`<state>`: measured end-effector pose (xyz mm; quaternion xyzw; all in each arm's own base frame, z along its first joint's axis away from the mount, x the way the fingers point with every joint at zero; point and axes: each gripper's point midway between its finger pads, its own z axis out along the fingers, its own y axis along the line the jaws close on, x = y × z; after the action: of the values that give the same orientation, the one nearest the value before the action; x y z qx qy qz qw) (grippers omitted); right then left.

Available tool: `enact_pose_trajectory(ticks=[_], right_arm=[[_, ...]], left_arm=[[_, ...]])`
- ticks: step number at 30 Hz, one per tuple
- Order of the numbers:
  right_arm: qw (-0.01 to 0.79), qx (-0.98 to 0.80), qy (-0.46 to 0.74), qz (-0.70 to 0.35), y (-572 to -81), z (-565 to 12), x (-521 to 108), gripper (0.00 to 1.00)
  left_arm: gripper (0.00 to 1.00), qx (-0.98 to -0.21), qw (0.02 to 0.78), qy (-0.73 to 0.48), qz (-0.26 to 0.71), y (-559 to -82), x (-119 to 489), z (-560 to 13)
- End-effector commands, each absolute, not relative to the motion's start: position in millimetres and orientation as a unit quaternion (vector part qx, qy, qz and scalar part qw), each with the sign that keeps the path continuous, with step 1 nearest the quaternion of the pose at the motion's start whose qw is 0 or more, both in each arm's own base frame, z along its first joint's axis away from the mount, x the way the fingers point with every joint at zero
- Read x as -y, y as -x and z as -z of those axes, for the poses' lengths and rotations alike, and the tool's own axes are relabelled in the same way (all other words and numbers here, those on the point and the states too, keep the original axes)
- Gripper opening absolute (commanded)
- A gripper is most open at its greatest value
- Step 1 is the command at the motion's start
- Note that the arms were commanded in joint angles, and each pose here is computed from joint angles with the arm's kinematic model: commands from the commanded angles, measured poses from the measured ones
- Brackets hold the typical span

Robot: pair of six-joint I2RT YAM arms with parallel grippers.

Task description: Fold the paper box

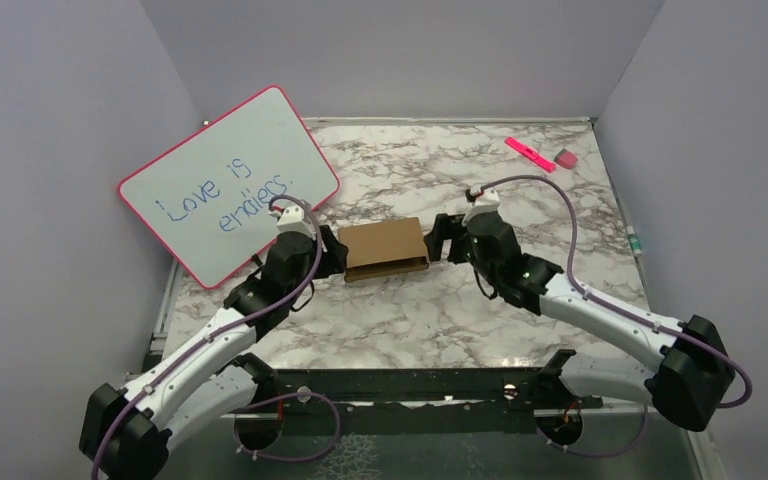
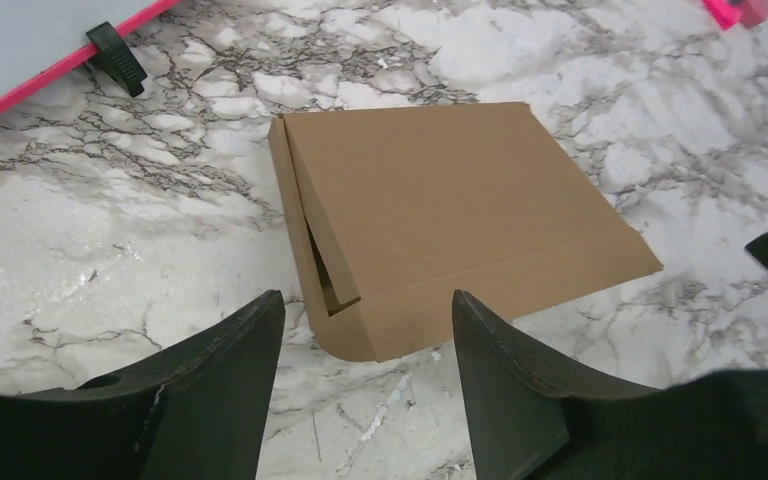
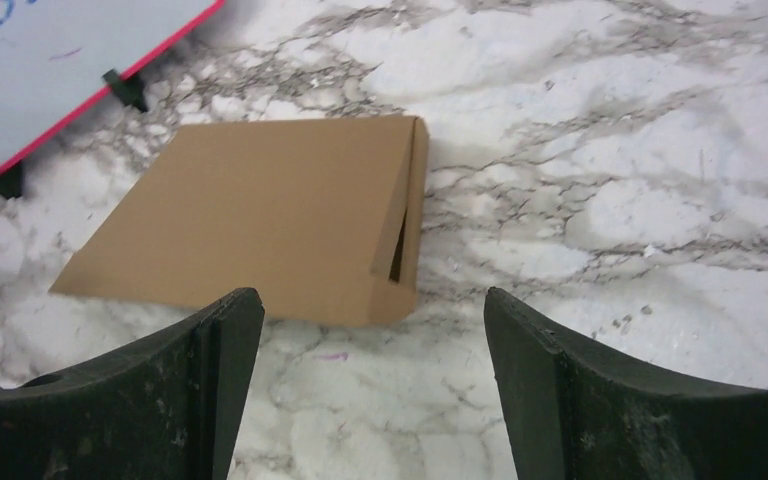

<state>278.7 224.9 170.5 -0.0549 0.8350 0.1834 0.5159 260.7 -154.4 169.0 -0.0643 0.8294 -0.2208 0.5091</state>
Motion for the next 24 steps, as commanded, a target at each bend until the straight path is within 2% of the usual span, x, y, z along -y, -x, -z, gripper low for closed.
enact_pose_trajectory(ticks=[1, 10, 16, 24], right_arm=[[0.513, -0.836, 0.076, -0.181, -312, -172, -229, 0.84], [0.45, -0.865, 0.099, -0.201, -341, -123, -255, 0.72], [0.401, -0.886, 0.105, -0.208, -326, -83, -258, 0.62], [0.37, -0.898, 0.102, -0.213, -306, -49, -251, 0.48]], left_arm=[[0.62, -0.822, 0.53, 0.073, 0.196, -286, 154, -171], [0.47, -0.841, 0.492, 0.073, 0.211, -308, 155, -139], [0.4, -0.863, 0.449, 0.063, 0.225, -301, 165, -103], [0.36, -0.885, 0.404, 0.06, 0.226, -289, 169, -61]])
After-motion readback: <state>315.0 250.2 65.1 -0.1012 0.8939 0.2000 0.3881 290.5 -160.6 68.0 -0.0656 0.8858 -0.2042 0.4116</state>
